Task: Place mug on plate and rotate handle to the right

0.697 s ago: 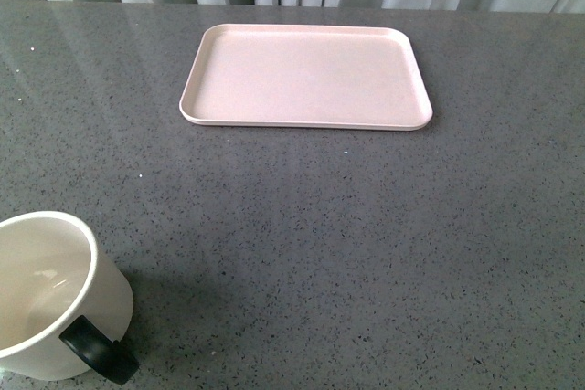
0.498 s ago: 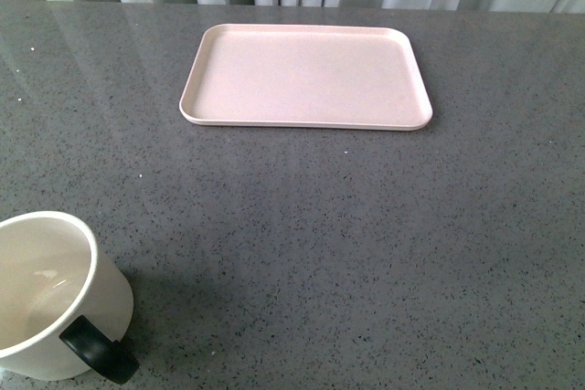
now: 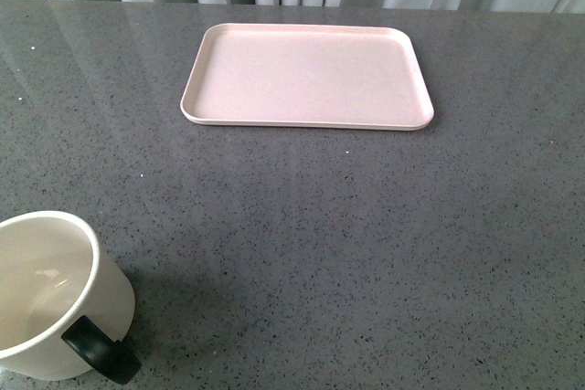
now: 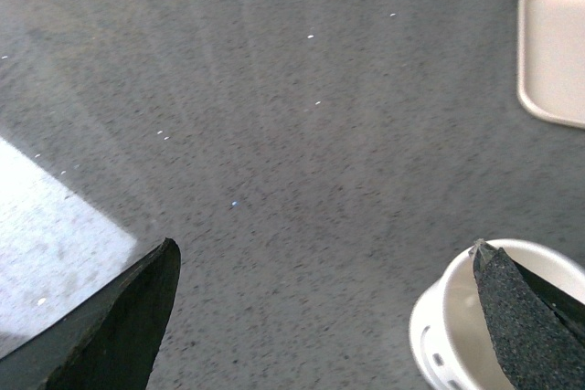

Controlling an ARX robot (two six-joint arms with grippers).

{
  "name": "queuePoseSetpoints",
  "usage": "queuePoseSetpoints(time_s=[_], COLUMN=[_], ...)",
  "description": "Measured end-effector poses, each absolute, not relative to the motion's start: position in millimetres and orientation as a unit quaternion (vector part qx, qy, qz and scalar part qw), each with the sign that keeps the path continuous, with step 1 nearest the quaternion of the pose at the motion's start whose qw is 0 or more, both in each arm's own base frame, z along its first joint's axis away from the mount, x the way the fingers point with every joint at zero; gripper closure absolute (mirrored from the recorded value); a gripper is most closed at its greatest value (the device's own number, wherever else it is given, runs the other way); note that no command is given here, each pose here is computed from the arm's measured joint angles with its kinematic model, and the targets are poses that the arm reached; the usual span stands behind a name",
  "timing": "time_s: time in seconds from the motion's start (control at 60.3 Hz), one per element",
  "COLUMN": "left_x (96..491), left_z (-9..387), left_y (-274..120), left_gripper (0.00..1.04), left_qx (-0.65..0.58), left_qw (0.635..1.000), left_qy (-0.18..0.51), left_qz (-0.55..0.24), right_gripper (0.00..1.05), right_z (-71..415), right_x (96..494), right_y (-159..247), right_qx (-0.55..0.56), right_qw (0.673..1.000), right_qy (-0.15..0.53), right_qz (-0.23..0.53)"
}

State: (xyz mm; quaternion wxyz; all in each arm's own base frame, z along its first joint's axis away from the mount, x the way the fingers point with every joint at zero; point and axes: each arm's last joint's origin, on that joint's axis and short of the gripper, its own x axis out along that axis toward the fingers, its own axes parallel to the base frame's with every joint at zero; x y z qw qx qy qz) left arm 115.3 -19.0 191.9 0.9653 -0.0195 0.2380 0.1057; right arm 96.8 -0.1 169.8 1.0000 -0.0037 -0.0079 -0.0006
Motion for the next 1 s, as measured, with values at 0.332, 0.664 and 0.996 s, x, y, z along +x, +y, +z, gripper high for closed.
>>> queuePoseSetpoints(time_s=[0.332,0.664,0.996], left_x=[197.3,205.6,206.6], left_z=[216.1,211.3,202.7], left_y=[-19.0,-17.0,-10.2], left_gripper=[0.09,0.09,0.09], left_qx=[0.012,0.034,0.065], left_qw=[0.953,0.937,0.922], left_qy=[0.283,0.342,0.38], left_qz=[0.106,0.065,0.03], right_gripper=[0.09,0.09,0.09], right_z=[169.8,169.8,169.8], right_x=[96.8,96.8,96.8], right_y=[-0.2,-0.2,-0.2], right_qx=[-0.004,-0.004,-0.004], right_qw=[1.0,1.0,1.0], right_qy=[-0.008,-0.008,-0.008], right_qz=[-0.001,-0.001,-0.001])
